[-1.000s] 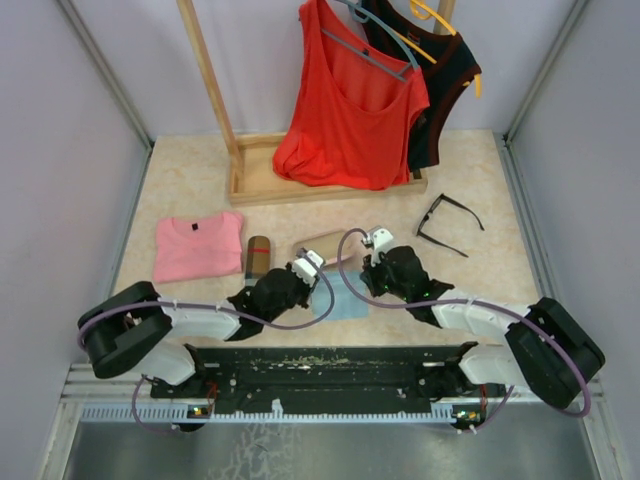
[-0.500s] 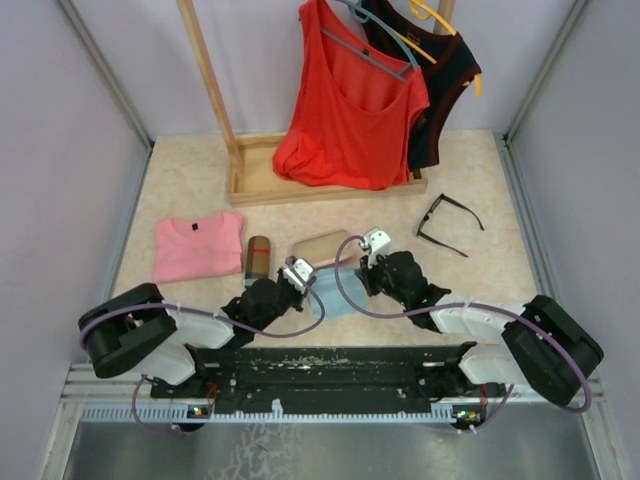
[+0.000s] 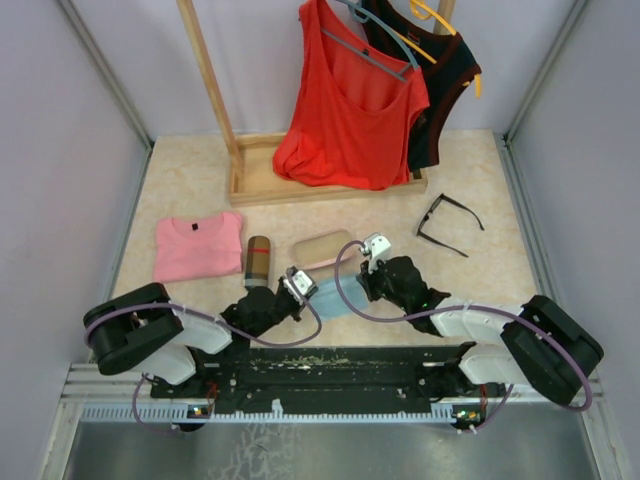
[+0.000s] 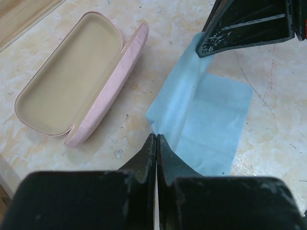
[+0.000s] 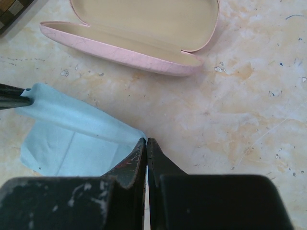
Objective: Organize the sunglasses
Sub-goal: Fold the glasses cleaning cloth at the center of the board.
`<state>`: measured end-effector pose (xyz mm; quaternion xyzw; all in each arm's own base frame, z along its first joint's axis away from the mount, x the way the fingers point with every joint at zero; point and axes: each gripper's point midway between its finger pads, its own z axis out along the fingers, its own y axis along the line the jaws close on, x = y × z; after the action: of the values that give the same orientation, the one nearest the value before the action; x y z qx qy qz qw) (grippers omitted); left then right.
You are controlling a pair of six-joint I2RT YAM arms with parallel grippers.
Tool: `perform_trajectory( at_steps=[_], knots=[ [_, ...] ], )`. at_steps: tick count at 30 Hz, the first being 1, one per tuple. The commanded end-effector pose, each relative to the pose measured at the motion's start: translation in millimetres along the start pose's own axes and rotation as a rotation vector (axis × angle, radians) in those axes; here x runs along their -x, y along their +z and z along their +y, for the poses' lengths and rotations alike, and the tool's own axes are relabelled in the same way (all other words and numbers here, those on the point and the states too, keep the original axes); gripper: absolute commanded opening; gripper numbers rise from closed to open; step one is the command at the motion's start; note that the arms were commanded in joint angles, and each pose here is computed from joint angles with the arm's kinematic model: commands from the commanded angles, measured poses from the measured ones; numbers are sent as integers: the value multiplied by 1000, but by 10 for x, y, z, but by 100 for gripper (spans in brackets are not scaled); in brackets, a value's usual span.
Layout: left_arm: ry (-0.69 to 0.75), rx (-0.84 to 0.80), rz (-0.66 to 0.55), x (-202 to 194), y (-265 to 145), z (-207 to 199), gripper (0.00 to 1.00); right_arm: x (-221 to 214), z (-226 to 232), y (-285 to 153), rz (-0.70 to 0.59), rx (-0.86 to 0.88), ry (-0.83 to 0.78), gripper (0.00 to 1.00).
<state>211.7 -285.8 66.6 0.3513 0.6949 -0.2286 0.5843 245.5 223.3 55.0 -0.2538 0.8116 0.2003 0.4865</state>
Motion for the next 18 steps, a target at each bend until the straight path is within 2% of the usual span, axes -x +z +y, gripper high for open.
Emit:
perform_trajectory(
  at_steps=[1, 12, 18],
  knots=[
    [8, -43, -38, 68, -22, -92, 2, 78, 59, 7, -22, 16, 25, 1],
    [20, -70, -25, 34, -71, -147, 2, -86, 164, -49, 47, 68, 66, 8],
    [27, -141, -7, -15, -105, -277, 4, -149, 192, -111, 72, 85, 76, 16]
  ],
)
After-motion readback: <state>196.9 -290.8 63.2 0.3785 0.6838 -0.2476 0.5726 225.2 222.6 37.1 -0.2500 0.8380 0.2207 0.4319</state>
